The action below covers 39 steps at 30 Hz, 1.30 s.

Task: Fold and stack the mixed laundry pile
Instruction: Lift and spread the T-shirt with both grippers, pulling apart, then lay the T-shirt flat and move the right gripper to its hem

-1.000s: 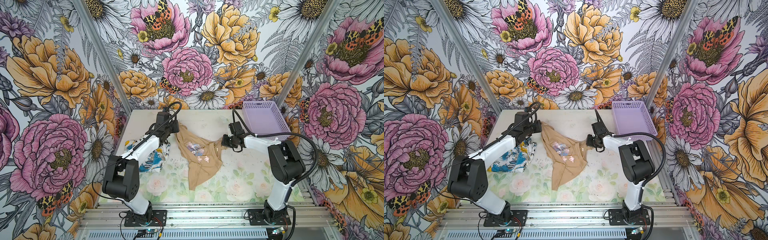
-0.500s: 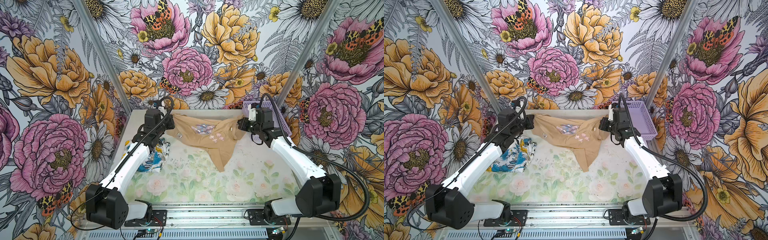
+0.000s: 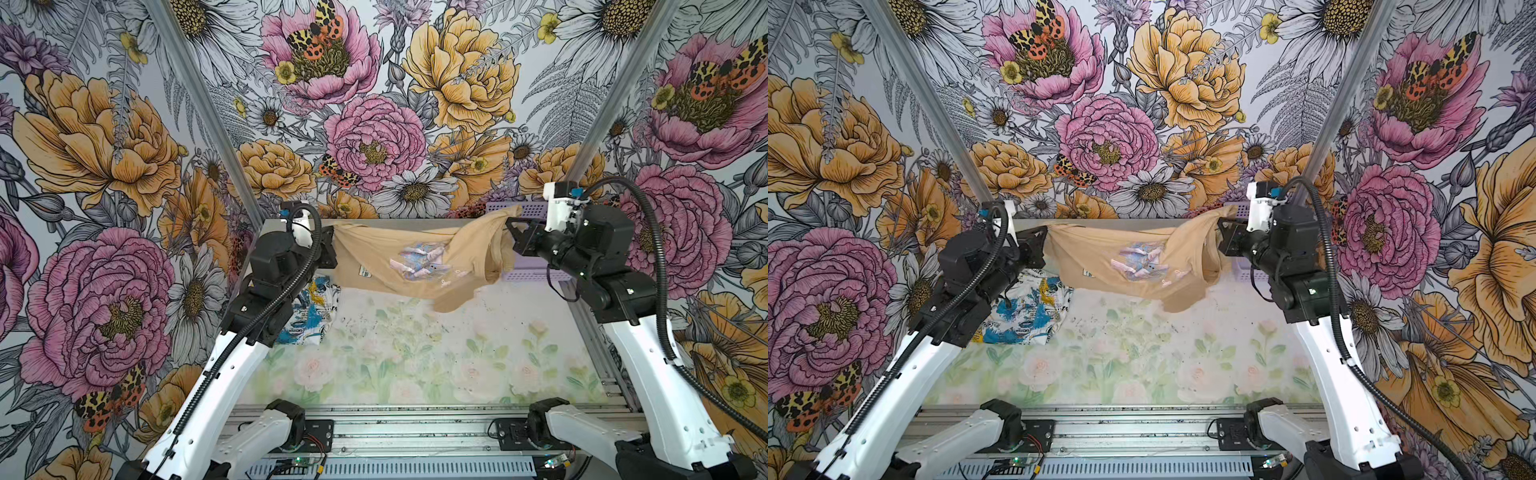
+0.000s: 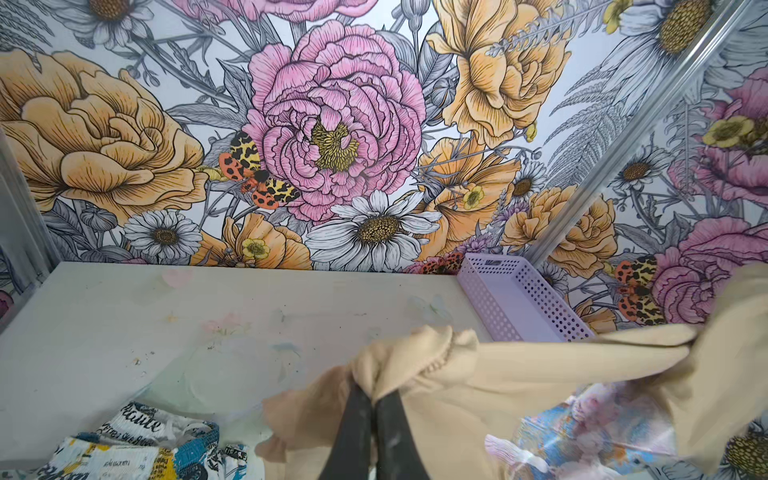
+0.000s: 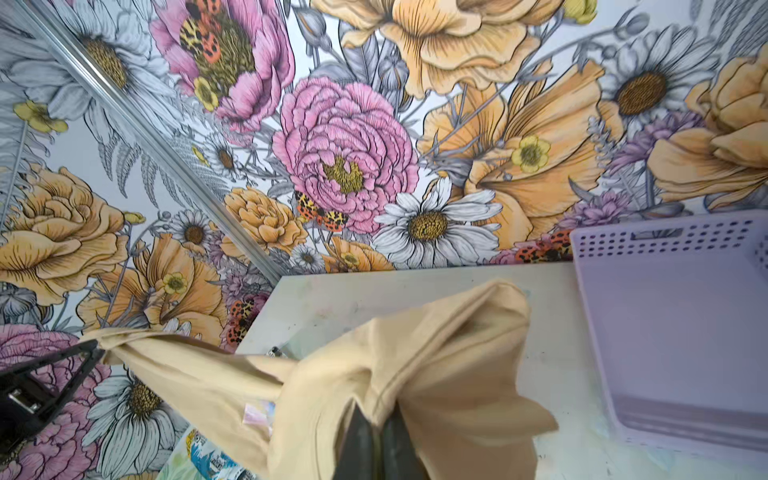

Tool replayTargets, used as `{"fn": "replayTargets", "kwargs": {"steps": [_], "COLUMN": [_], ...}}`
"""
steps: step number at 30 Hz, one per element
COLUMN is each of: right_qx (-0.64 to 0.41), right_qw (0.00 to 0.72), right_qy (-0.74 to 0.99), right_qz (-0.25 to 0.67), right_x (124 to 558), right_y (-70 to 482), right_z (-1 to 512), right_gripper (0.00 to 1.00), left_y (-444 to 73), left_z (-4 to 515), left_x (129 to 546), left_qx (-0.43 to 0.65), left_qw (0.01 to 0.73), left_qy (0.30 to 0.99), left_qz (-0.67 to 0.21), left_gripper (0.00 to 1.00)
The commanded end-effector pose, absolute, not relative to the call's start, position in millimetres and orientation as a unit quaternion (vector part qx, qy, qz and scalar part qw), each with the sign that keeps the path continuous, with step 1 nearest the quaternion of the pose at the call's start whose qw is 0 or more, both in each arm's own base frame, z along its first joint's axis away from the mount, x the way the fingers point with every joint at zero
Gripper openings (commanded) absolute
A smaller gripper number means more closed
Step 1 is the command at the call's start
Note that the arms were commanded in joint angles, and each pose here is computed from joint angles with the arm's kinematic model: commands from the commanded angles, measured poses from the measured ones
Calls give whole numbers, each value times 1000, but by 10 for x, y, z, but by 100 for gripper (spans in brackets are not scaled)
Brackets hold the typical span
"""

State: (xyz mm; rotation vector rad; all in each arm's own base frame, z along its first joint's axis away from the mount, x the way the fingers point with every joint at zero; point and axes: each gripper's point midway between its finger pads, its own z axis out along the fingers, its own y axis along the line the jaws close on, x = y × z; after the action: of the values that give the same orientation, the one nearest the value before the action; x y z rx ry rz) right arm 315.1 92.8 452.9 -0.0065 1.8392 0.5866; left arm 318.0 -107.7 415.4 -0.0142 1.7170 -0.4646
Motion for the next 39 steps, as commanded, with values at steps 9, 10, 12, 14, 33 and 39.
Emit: {"fn": "replayTargets", "kwargs": {"steps": [9, 10, 12, 14, 33, 39], "right_qx": [58, 62, 73, 82, 72, 85], "right_qw": [452, 441, 407, 378, 326, 268], "right_qy": [871, 878, 895, 907, 915, 930], "right_qz": [182, 174, 165, 167, 225, 237], "right_x": [4739, 4881, 5175, 5386, 4361, 3617], "right_y": [614, 599, 577, 598, 941, 942], "right_z": [3226, 3062, 2627, 2274, 2213, 1785], "right_gripper": [0, 0, 0, 1, 55, 55], "left_y": [-1232, -1246, -1309, -1337, -1129, -1229], "left_z": [2874, 2724, 2335, 1953, 1452, 922], "left_x": [4073, 4170, 4381, 4550, 3814, 3073], "left_qx": [-53, -56, -57, -61, -146, -198], "left_qw": [498, 483, 444, 407, 316, 237], "left_qy": [843, 852, 874, 894, 930, 942], "left_qz": [-195, -193, -187, -177, -116, -134], "left_gripper": [0, 0, 0, 0, 95, 73]}}
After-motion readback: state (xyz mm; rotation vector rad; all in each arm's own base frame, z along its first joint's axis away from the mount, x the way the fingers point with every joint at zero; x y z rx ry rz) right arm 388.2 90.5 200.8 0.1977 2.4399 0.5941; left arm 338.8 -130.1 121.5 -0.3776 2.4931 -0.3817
